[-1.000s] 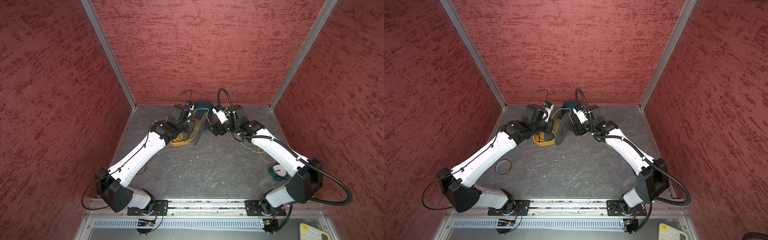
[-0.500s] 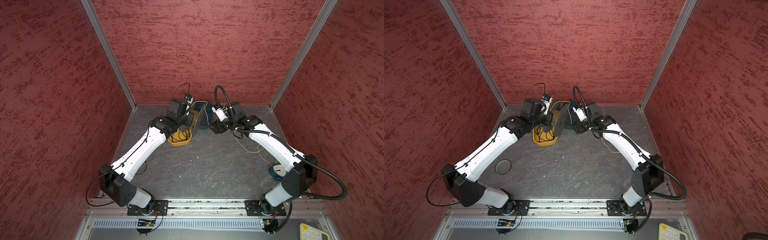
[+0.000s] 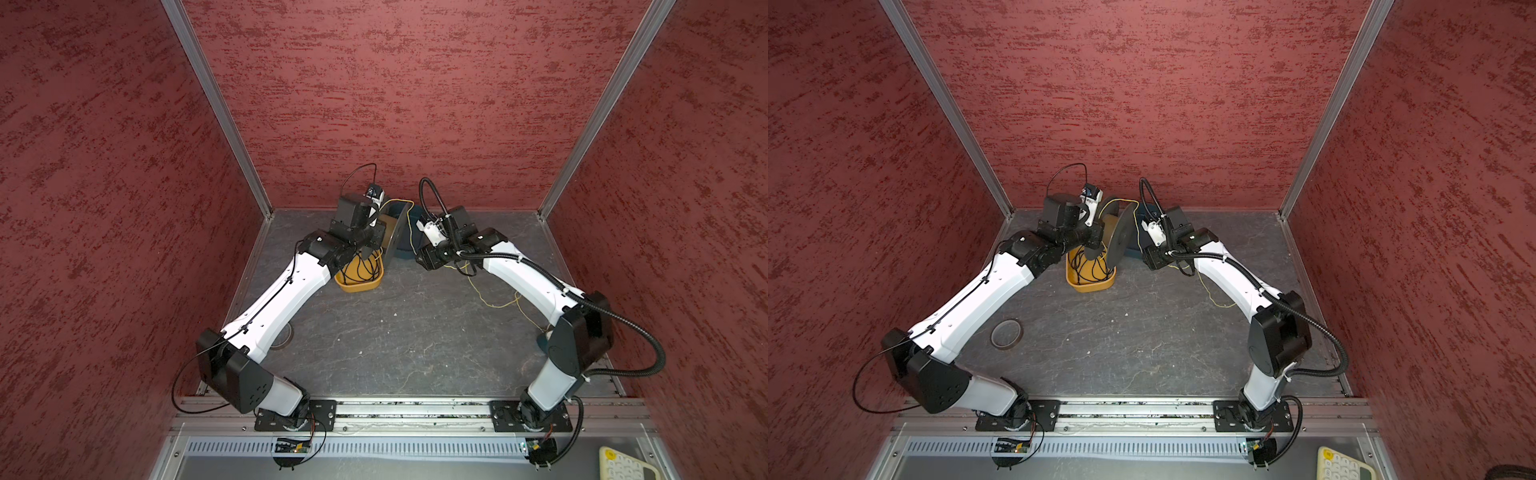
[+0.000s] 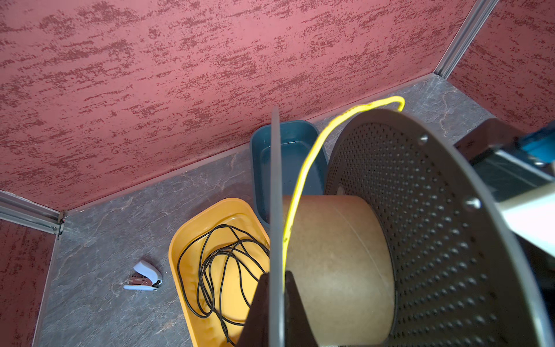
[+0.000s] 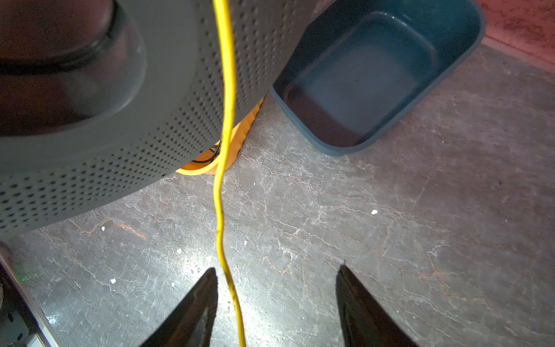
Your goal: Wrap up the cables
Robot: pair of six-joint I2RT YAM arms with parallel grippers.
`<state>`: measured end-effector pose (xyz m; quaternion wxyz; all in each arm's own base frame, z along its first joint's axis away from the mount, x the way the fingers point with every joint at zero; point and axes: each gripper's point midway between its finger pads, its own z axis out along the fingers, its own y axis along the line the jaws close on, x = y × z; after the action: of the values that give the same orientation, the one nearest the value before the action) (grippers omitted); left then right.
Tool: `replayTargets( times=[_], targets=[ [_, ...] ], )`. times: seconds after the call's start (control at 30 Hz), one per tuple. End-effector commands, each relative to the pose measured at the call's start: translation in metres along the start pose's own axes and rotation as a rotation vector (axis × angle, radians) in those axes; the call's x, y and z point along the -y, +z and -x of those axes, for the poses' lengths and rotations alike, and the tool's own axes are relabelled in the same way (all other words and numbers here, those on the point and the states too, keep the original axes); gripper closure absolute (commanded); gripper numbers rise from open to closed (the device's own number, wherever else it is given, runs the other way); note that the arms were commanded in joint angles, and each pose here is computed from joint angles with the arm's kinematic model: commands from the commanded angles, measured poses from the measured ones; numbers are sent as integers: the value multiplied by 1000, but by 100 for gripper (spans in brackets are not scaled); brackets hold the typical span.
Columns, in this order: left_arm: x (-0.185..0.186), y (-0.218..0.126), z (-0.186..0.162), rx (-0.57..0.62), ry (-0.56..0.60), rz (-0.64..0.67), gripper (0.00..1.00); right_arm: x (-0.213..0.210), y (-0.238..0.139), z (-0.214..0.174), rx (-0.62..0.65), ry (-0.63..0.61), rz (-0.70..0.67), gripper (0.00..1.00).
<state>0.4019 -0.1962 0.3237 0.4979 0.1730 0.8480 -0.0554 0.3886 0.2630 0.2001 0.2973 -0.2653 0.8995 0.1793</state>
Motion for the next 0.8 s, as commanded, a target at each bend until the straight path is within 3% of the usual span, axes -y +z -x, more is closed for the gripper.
replayTargets(
  times=[0.0, 0.13, 0.23, 0.57, 0.77],
  targets=[
    [-5, -20, 46, 164, -56, -9, 100, 2, 1, 10, 23, 9, -18, 50],
    [-7, -27, 45, 178, -69, -15, 100, 11, -4, 17, 60, 15, -73, 83],
    [-7, -31, 44, 185, -89, -34, 100, 13, -15, 28, 116, 11, -96, 100],
    [-13, -29, 19, 149, -182, -73, 100, 6, -61, 66, 356, -40, -106, 100],
    [-15, -35, 16, 141, -196, -82, 100, 8, -70, 71, 387, -37, -109, 100]
  ],
)
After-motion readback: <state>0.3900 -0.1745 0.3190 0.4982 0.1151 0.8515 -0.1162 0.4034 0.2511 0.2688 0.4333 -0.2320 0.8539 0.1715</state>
